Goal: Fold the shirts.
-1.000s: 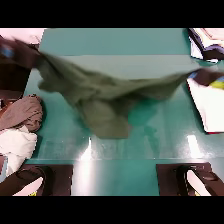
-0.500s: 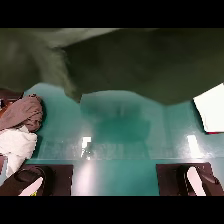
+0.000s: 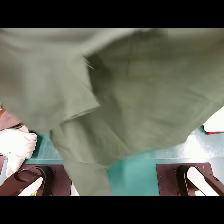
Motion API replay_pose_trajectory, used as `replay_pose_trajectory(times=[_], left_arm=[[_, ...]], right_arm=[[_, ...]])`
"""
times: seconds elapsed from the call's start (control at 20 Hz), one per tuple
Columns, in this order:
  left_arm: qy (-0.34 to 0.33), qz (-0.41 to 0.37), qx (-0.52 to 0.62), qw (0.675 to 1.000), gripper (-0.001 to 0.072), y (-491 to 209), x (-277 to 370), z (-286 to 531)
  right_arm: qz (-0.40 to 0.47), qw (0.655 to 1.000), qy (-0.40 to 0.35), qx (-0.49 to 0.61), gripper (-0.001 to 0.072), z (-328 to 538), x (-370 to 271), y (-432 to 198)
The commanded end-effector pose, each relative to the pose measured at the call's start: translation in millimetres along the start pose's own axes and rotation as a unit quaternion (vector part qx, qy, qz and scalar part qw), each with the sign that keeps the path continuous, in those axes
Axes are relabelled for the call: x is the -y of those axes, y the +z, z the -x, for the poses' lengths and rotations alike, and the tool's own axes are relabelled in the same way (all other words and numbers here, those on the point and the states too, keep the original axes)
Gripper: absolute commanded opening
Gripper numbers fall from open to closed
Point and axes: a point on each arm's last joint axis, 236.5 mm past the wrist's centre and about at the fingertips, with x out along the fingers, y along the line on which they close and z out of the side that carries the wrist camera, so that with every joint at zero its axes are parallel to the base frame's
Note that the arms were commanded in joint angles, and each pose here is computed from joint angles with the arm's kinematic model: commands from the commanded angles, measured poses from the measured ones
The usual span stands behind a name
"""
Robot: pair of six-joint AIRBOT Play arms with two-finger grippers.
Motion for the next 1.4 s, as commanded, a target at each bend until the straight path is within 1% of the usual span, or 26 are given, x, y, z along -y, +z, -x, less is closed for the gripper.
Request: replay_pose_trajectory(times=[0.0,0.1,0.2,0.3,0.35,0.5,0.55,0.6,0.65,0.7,0.85,1.0,1.1,1.15,1.35], left_arm=[[-0.030,-0.010,-0.207,0.978,0.0025,-110.3,1.1,-114.4],[-0.049,-0.002,-0.297,0.954,0.0026,-168.9,4.7,-174.9],[-0.056,0.005,-0.341,0.938,0.0026,-208.7,4.9,-230.3],[-0.046,0.020,-0.347,0.937,0.0027,-232.2,-5.6,-277.2],[-0.036,0.044,-0.345,0.937,0.0027,-241.4,-13.4,-295.2],[-0.003,0.090,-0.340,0.936,0.0029,-256.2,-46.5,-313.6],[0.005,0.099,-0.333,0.938,0.0148,-254.1,-57.7,-313.4],[0.013,0.106,-0.328,0.938,0.0444,-251.1,-68.5,-311.2],[0.018,0.114,-0.325,0.939,0.0541,-246.6,-77.2,-307.7],[0.020,0.124,-0.327,0.937,0.0542,-243.0,-84.6,-301.3],[0.020,0.168,-0.361,0.917,0.0541,-245.8,-107.0,-264.8],[-0.027,0.251,-0.375,0.892,0.0541,-260.5,-104.2,-229.0],[-0.067,0.295,-0.373,0.877,0.0541,-281.8,-84.7,-208.0],[-0.081,0.308,-0.380,0.868,0.0541,-297.7,-71.4,-195.8],[-0.101,0.339,-0.422,0.835,0.0541,-375.5,-9.7,-155.2]], right_arm=[[-0.053,0.976,0.000,-0.211,0.0017,-101.3,39.8,-88.5],[-0.050,0.948,-0.030,-0.312,0.0017,-158.4,61.8,-147.9],[-0.050,0.935,-0.031,-0.350,0.0018,-212.9,68.0,-186.6],[-0.053,0.939,-0.029,-0.338,0.0019,-264.0,71.1,-203.7],[-0.054,0.943,-0.030,-0.326,0.0019,-285.5,73.3,-207.0],[-0.063,0.955,-0.034,-0.289,0.0030,-323.5,77.7,-203.0],[-0.062,0.958,-0.035,-0.279,0.0178,-328.6,78.3,-197.4],[-0.060,0.960,-0.034,-0.270,0.0440,-332.1,78.2,-189.7],[-0.059,0.961,-0.033,-0.267,0.0484,-331.3,79.0,-181.8],[-0.057,0.962,-0.032,-0.267,0.0474,-326.8,78.6,-172.8],[-0.024,0.958,-0.021,-0.284,0.0283,-296.9,73.8,-157.3],[0.001,0.943,-0.008,-0.334,0.0283,-259.2,64.8,-168.1],[0.012,0.929,0.001,-0.371,0.0283,-237.6,57.8,-179.8],[0.017,0.924,0.006,-0.382,0.0283,-231.5,51.4,-183.6],[0.041,0.923,0.022,-0.382,0.0283,-225.7,27.5,-185.4]])
